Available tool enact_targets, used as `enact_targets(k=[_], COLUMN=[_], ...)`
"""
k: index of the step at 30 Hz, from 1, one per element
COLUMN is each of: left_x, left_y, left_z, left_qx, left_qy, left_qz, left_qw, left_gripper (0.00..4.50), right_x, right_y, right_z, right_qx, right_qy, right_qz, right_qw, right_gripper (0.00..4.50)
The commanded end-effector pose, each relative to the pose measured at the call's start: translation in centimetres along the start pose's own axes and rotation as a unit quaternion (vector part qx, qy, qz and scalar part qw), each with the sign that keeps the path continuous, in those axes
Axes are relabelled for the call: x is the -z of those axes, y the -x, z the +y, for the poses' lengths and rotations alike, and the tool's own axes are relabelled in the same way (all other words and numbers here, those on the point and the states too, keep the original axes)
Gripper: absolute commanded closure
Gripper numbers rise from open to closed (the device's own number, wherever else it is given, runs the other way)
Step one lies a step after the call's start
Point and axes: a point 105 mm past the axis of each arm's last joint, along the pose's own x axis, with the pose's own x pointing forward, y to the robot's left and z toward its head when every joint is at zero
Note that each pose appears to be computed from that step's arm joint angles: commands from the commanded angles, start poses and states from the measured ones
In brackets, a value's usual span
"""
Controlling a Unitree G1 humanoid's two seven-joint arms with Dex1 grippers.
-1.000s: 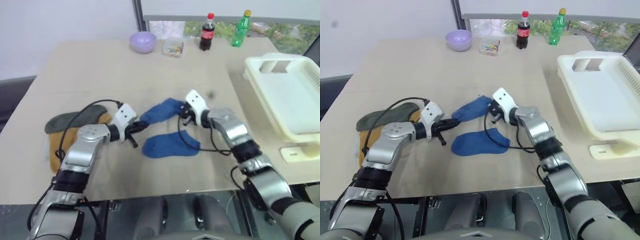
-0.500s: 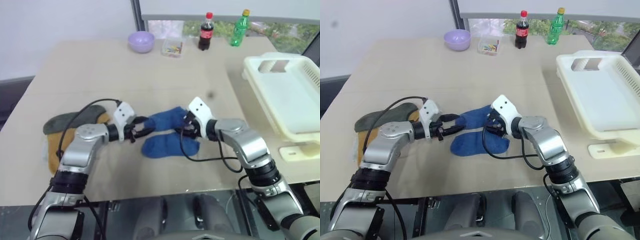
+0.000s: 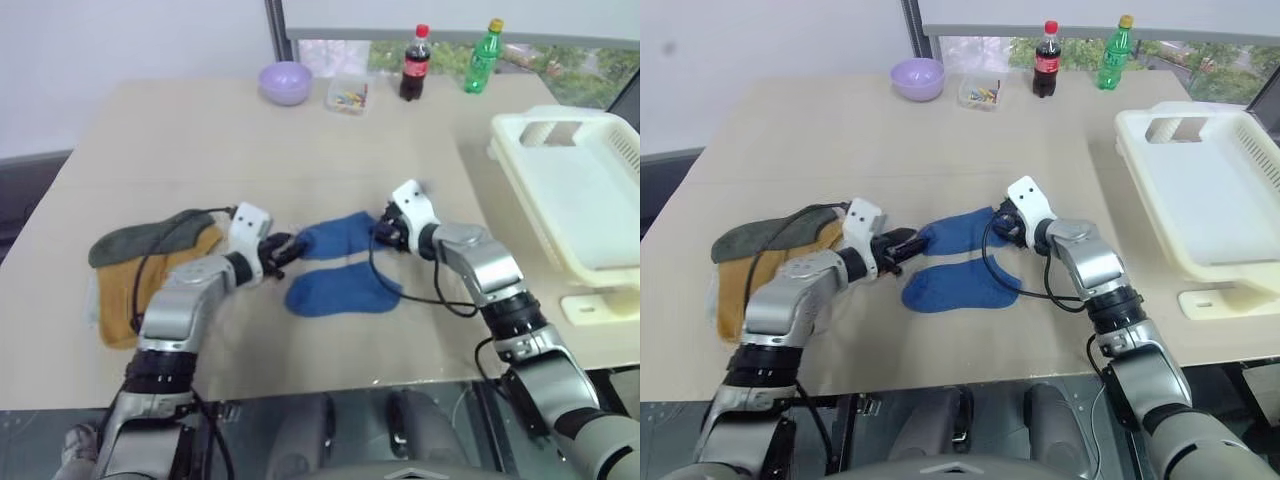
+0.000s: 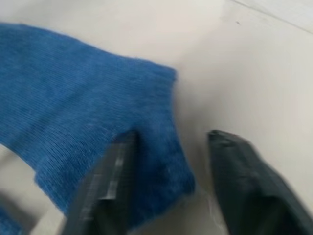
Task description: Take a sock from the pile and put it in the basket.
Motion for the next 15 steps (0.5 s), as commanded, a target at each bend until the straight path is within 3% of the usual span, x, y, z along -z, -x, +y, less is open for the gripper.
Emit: enact_targets(k=[1, 2, 3, 8, 12, 15], left_x=[-0.6, -0.7, -1.4, -4.4, -4.9, -3.6], left_y=[0.8, 1.1, 1.5, 3.7, 6.7, 8.2], left_z=[0.4, 0.7, 1.0, 0.6, -0.2, -1.7], left_qx=[-0.003, -0.007, -0.007, 0.026, 0.066, 0.098], left_qy=[-0.005, -0.004, 0.001, 0.037, 0.060, 0.065], left_qz=[-0.013, -0.017, -0.037, -0.104, -0.092, -0.053], left_qw=[1.000, 1.000, 0.999, 0.994, 0.992, 0.992], left_gripper=[3.91, 4.32, 4.45, 4.45, 4.45, 4.45], right_x=[-2.0, -2.2, -2.7, -5.0, -5.1, -3.6], right_y=[0.6, 0.8, 1.2, 3.5, 7.0, 8.7], right_z=[0.2, 0.3, 0.5, 2.0, 4.2, 5.5], right_qx=[-0.017, -0.021, -0.025, -0.061, -0.116, -0.127], right_qy=[0.022, 0.017, 0.014, 0.003, -0.002, -0.002], right_qz=[-0.032, -0.038, -0.048, -0.086, -0.082, -0.058], right_qw=[0.999, 0.999, 0.998, 0.994, 0.990, 0.990], right_gripper=[3.82, 4.21, 4.39, 4.39, 4.39, 4.39])
